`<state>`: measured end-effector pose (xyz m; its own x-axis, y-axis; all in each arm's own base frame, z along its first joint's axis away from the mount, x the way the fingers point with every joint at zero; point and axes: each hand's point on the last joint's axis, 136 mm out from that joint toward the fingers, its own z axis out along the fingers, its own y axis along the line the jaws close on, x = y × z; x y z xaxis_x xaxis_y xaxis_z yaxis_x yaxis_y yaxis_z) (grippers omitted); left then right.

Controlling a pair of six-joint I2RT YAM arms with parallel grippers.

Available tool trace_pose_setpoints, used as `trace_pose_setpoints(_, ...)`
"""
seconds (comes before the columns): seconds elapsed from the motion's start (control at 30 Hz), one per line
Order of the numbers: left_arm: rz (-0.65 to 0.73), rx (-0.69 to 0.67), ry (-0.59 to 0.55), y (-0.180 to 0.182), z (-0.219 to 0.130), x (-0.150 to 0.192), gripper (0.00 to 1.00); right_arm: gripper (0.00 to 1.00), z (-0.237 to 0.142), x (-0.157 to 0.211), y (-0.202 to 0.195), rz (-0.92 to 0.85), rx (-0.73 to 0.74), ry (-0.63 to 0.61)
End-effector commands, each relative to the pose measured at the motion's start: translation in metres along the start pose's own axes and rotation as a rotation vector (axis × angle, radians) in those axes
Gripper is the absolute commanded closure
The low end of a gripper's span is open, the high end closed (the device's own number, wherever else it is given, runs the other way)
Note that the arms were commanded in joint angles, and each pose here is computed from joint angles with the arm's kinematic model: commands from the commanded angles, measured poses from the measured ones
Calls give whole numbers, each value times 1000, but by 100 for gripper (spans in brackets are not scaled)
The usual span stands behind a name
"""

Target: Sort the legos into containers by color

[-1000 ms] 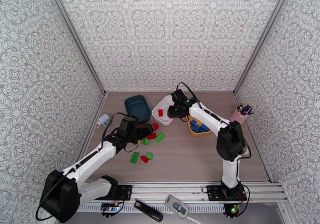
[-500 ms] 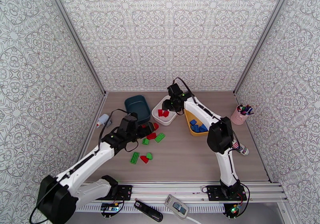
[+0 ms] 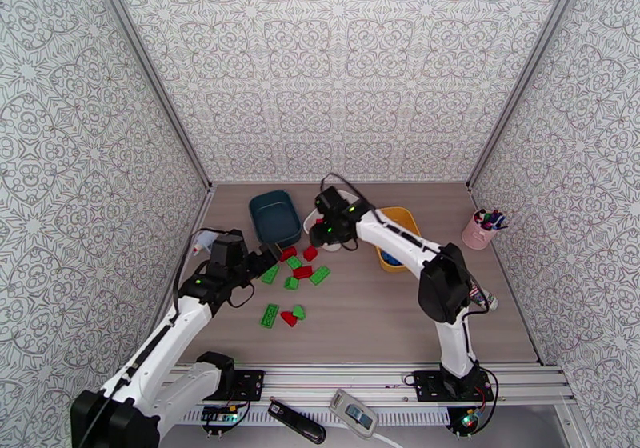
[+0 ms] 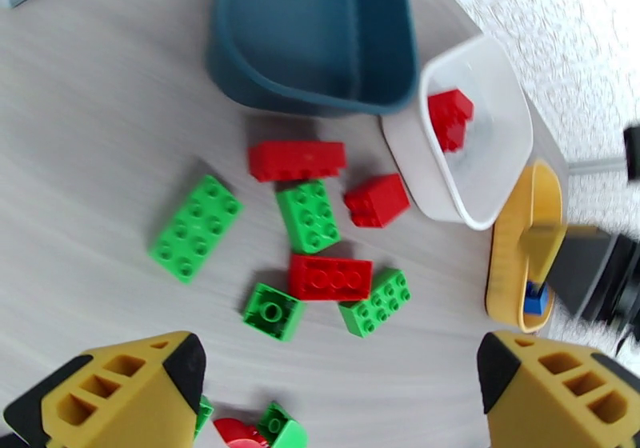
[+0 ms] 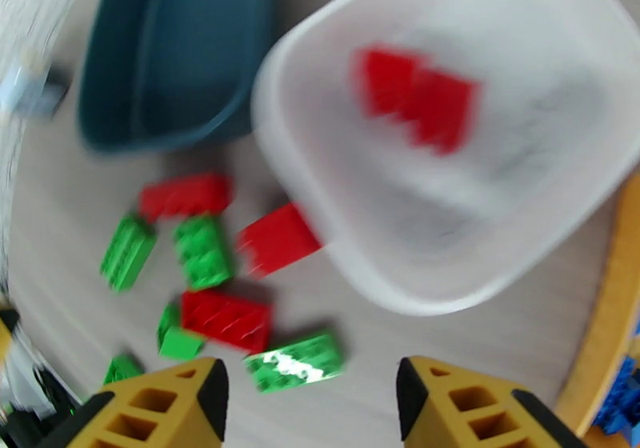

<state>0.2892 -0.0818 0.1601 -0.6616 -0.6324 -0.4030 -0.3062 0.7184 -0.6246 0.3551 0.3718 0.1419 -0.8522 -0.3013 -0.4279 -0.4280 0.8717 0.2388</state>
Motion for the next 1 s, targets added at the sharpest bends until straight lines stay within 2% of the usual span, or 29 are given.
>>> trace_pose_setpoints(0.0, -44, -15, 33, 22, -5, 4, 4, 38, 5, 36, 31, -145, -5, 72)
trace_pose_setpoints(0.13, -118, 1, 27, 38, -10, -5, 4, 39, 13, 69, 70, -280, -43, 131)
trace_pose_setpoints(0.37, -302, 26, -16, 77, -16, -28, 4, 43, 28, 113, 118, -408, -116, 214)
trace_pose_setpoints(0.7, -515, 98, -67, 116, -21, -56, 4, 48, 55, 139, 146, -503, -101, 292)
trace_pose_setpoints(0.97, -520, 101, -78, 120, -24, -58, 4, 49, 75, 148, 139, -520, -23, 324)
